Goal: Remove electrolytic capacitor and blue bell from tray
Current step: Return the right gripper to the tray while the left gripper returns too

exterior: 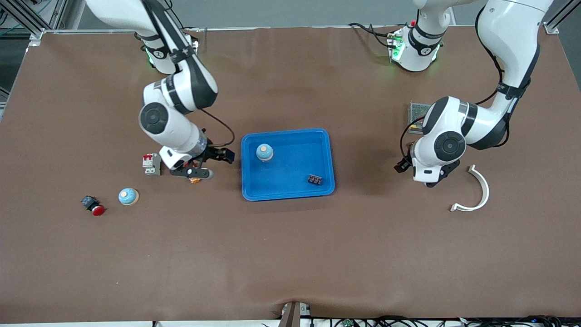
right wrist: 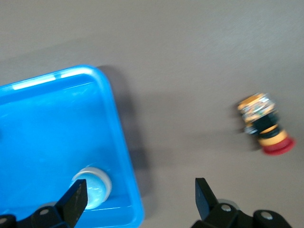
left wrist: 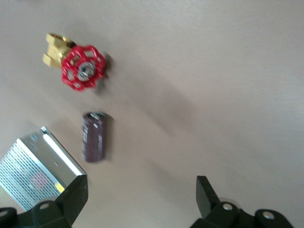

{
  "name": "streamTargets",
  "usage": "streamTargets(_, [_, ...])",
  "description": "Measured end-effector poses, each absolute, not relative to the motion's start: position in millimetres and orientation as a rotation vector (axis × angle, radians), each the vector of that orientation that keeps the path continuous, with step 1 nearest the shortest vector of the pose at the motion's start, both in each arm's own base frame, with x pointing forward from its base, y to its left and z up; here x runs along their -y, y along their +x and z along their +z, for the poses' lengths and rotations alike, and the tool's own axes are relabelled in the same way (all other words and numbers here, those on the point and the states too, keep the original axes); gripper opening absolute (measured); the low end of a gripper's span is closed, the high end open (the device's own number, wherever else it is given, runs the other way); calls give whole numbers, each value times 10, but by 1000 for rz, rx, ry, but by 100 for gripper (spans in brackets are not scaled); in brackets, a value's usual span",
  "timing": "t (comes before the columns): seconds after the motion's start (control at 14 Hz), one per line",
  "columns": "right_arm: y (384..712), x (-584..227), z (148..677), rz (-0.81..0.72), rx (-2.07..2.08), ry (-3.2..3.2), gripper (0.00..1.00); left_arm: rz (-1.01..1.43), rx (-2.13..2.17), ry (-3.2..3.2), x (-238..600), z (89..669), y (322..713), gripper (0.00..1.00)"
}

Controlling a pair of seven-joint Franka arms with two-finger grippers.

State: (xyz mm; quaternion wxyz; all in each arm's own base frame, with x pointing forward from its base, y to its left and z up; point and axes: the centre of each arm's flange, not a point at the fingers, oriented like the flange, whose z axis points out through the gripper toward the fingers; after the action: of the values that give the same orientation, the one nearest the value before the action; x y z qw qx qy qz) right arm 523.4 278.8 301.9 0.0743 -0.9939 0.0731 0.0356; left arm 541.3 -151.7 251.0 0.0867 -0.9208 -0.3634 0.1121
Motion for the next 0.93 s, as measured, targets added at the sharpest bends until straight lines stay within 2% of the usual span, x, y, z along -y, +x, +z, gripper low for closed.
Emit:
streamTargets(0.28, [4922, -3328, 2888, 99, -242, -2987, 100, 311, 1335, -2686, 2067, 2694, 5495, 100])
streamTargets(0.57, [4625, -3726, 2482, 47, -259, -2990, 100, 309, 1516, -2631, 2852, 2690, 5564, 100])
streamTargets(0.93, [4500, -3834, 2034, 17, -279, -3004, 100, 321, 1736, -2592, 3483, 2512, 5672, 100])
